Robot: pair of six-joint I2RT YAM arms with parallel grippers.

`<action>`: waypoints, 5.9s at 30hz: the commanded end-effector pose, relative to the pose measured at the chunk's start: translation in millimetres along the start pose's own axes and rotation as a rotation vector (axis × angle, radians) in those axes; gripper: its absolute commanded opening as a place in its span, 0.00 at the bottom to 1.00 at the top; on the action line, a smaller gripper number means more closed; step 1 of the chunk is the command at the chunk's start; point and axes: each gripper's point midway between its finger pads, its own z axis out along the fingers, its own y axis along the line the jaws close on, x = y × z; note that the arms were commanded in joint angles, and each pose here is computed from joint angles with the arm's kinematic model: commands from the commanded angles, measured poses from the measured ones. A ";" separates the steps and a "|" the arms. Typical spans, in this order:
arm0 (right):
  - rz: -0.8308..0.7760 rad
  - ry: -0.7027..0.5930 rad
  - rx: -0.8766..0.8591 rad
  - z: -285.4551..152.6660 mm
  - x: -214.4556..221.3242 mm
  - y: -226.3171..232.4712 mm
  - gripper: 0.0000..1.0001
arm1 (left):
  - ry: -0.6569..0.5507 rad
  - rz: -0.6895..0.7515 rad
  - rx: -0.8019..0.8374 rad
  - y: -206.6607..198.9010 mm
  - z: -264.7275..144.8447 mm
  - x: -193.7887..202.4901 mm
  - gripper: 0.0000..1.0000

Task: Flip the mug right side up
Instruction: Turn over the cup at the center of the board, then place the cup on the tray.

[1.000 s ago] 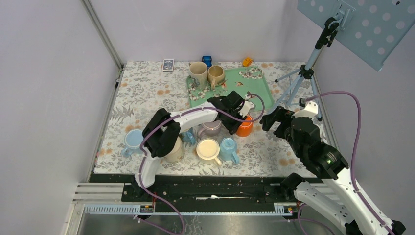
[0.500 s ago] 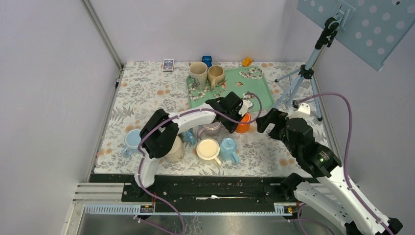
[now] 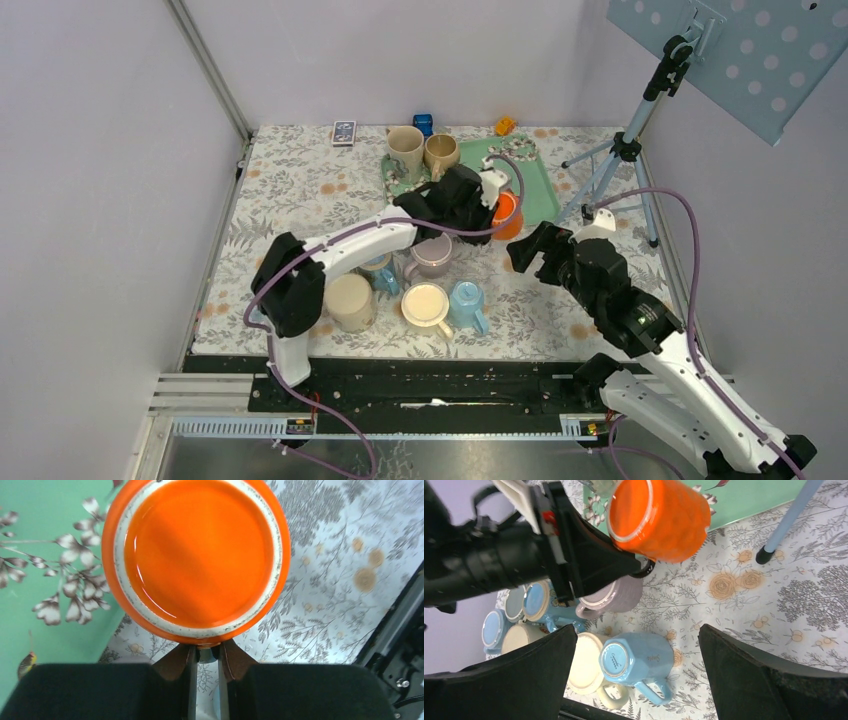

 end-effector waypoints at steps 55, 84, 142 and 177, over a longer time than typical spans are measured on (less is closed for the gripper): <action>0.367 -0.191 -1.256 -38.4 -141.2 167.7 0.81 | -0.725 -0.115 0.732 -96.9 -283.2 -216.2 0.00; 0.254 -0.220 -1.210 -48.6 -143.0 172.8 0.48 | -0.693 -0.160 0.786 -96.5 -266.1 -214.9 0.00; 0.149 -0.212 -0.813 7.7 -142.1 142.7 0.00 | -0.643 -0.270 0.718 -50.8 -210.2 -182.8 0.59; 0.055 0.024 -0.181 161.3 -112.1 48.7 0.00 | -0.493 -0.339 0.174 12.4 -200.8 -79.5 0.99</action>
